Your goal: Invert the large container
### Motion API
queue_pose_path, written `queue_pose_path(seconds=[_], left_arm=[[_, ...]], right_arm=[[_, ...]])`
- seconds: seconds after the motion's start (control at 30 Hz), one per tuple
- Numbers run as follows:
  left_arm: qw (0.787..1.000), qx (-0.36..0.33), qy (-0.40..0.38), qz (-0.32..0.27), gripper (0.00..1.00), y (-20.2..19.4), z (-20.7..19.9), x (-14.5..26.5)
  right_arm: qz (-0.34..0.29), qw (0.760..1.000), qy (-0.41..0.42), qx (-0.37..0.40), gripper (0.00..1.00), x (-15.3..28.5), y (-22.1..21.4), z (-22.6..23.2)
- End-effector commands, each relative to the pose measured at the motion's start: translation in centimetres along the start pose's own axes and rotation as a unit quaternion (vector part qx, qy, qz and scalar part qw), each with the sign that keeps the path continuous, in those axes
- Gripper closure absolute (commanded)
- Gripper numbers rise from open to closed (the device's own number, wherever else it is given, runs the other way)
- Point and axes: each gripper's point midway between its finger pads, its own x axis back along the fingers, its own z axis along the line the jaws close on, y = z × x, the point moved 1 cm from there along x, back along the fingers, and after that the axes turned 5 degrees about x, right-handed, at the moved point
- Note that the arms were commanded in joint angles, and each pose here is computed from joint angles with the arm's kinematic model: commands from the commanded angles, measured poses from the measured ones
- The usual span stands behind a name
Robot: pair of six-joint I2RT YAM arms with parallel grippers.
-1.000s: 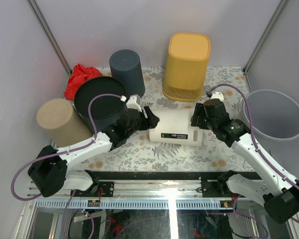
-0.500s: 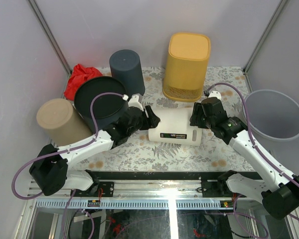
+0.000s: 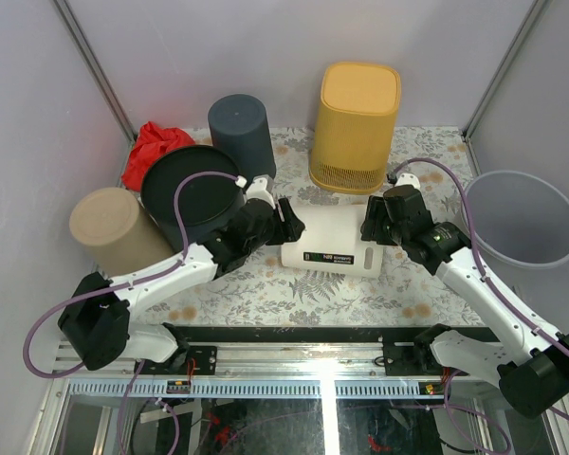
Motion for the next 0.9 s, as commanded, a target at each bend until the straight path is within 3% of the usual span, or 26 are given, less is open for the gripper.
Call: queue_pose_path(seconds=[0.0, 0.87], left_arm=[[0.998, -0.003, -0.06, -0.023, 0.39, 2.0, -4.1, 0.5], [0.994, -0.023, -0.086, -0.062, 0.39, 6.0, -7.5, 3.6]], right_arm=[[-0.009, 0.997, 0.077, -0.003, 0.39, 1.3, 1.5, 3.0], [-0.064, 0.985, 0.162, -0.007, 0.37, 2.7, 2.9, 5.4]])
